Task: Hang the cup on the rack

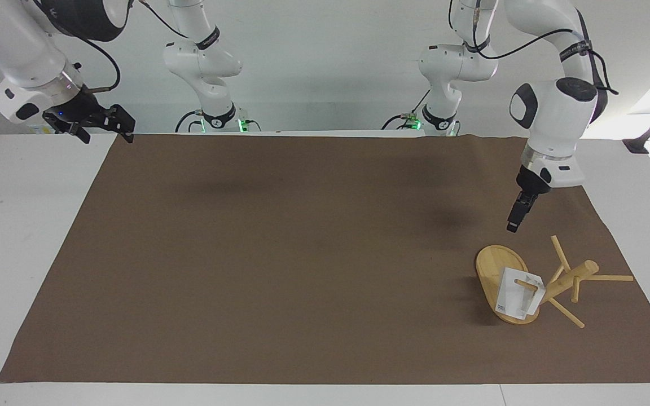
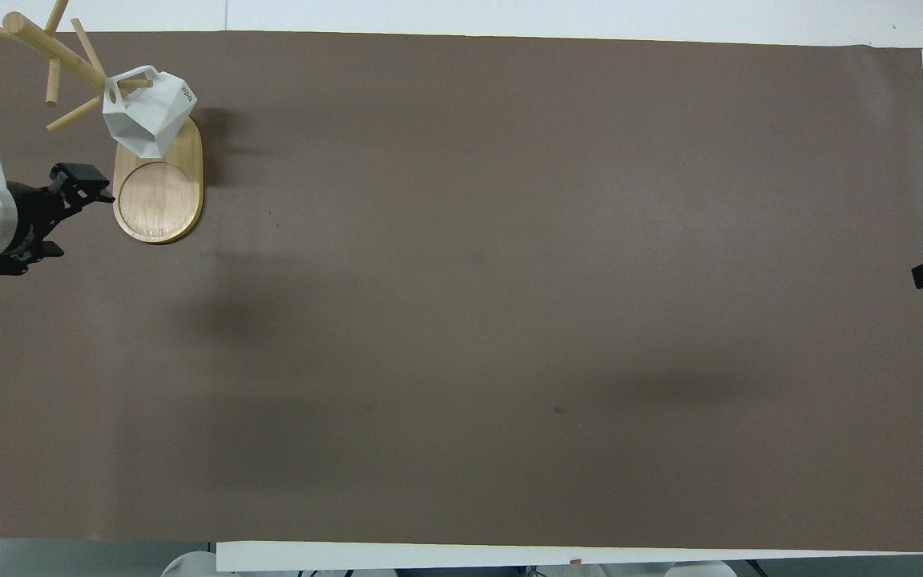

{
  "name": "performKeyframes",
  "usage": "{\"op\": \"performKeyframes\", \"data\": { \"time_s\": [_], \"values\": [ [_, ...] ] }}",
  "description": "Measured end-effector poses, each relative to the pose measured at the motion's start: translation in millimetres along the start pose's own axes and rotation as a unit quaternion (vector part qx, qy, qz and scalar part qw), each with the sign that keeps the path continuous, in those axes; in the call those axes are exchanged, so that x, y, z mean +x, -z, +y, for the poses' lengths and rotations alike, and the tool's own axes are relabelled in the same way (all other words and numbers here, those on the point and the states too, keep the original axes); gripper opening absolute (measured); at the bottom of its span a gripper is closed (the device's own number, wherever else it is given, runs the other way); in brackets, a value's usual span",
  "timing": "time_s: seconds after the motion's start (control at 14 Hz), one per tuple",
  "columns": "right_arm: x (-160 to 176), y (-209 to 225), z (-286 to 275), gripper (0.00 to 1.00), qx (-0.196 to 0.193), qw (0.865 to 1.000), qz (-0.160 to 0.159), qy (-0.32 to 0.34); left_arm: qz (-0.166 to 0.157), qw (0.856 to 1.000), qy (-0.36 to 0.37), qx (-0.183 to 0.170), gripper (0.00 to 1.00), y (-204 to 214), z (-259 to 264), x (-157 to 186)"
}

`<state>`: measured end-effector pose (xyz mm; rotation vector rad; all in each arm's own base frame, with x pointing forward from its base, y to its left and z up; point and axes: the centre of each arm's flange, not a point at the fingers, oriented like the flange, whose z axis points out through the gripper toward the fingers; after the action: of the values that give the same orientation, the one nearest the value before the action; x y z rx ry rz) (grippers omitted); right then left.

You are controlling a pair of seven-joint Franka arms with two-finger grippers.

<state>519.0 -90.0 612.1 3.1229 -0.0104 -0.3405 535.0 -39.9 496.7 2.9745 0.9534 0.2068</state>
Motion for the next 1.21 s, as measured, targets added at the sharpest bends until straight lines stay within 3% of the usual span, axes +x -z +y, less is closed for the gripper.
{"op": "performKeyframes", "data": {
  "time_s": [0.21,0.43,0.64,0.79,1.21],
  "values": [
    [0.0,0.0,0.0,1.00,0.000,1.000,0.000,0.000,-0.030,0.995,-0.093,0.025,1.00,68.9,-3.1,8.4],
    [0.0,0.0,0.0,1.00,0.000,1.000,0.000,0.000,-0.046,0.980,-0.193,0.031,1.00,105.3,-9.9,19.8],
    [0.0,0.0,0.0,1.00,0.000,1.000,0.000,0.000,-0.079,0.953,-0.290,0.031,1.00,115.6,-5.2,31.1],
    [0.0,0.0,0.0,1.00,0.000,1.000,0.000,0.000,-0.088,0.951,-0.296,0.012,1.00,119.6,-1.9,44.7],
    [0.0,0.0,0.0,1.00,0.000,1.000,0.000,0.000,-0.091,0.935,-0.343,0.015,1.00,112.6,2.2,58.3]
  ]
}}
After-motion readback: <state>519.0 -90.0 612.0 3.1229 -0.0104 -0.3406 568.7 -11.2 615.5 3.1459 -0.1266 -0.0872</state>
